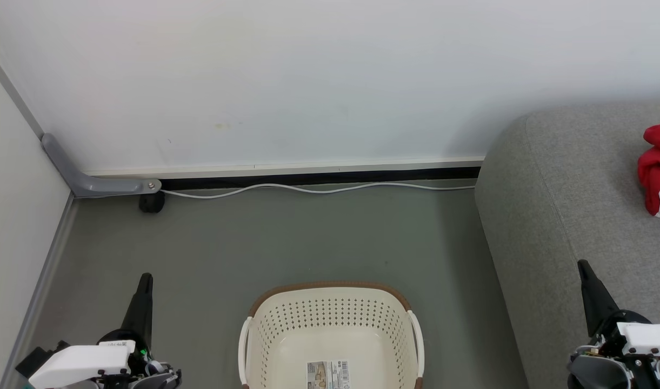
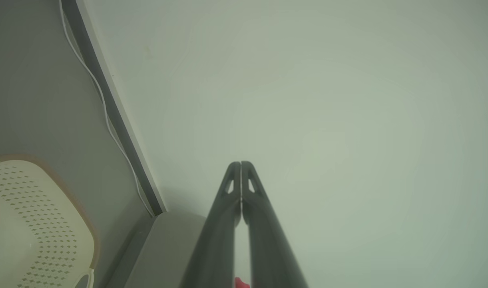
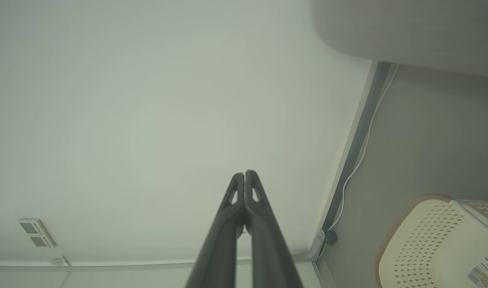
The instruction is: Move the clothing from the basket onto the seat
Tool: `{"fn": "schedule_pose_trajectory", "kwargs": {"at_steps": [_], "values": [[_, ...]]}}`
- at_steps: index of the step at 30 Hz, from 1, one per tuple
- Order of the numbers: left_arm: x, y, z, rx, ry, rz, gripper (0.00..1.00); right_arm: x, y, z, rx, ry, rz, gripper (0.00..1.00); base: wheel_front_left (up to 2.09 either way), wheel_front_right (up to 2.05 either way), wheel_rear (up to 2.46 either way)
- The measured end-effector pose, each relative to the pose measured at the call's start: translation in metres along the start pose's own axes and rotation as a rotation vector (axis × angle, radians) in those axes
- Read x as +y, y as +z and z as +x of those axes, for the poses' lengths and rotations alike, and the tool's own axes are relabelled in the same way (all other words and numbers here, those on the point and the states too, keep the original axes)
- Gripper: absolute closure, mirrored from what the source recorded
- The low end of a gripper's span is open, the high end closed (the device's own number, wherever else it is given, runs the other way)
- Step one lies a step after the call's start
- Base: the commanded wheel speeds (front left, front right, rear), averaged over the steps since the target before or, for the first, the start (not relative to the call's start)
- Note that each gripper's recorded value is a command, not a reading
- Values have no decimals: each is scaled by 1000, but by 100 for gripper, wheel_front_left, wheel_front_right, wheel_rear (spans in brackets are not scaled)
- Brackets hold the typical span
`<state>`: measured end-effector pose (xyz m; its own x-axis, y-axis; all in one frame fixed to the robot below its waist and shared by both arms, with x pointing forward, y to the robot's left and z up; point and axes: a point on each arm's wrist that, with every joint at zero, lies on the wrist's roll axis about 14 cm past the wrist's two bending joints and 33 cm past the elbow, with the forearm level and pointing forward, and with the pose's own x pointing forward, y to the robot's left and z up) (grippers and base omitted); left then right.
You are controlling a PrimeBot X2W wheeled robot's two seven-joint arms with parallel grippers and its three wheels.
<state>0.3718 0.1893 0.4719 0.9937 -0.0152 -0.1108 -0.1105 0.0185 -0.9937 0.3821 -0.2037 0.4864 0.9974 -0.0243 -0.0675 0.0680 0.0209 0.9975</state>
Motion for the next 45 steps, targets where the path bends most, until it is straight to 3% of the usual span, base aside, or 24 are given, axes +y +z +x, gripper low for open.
{"fn": "schedule_pose_trajectory", "kwargs": {"at_steps": [45], "values": [[-2,0,0,1,-9,-32,100,3,1,0,0,10,26,100,0,0,0]]}}
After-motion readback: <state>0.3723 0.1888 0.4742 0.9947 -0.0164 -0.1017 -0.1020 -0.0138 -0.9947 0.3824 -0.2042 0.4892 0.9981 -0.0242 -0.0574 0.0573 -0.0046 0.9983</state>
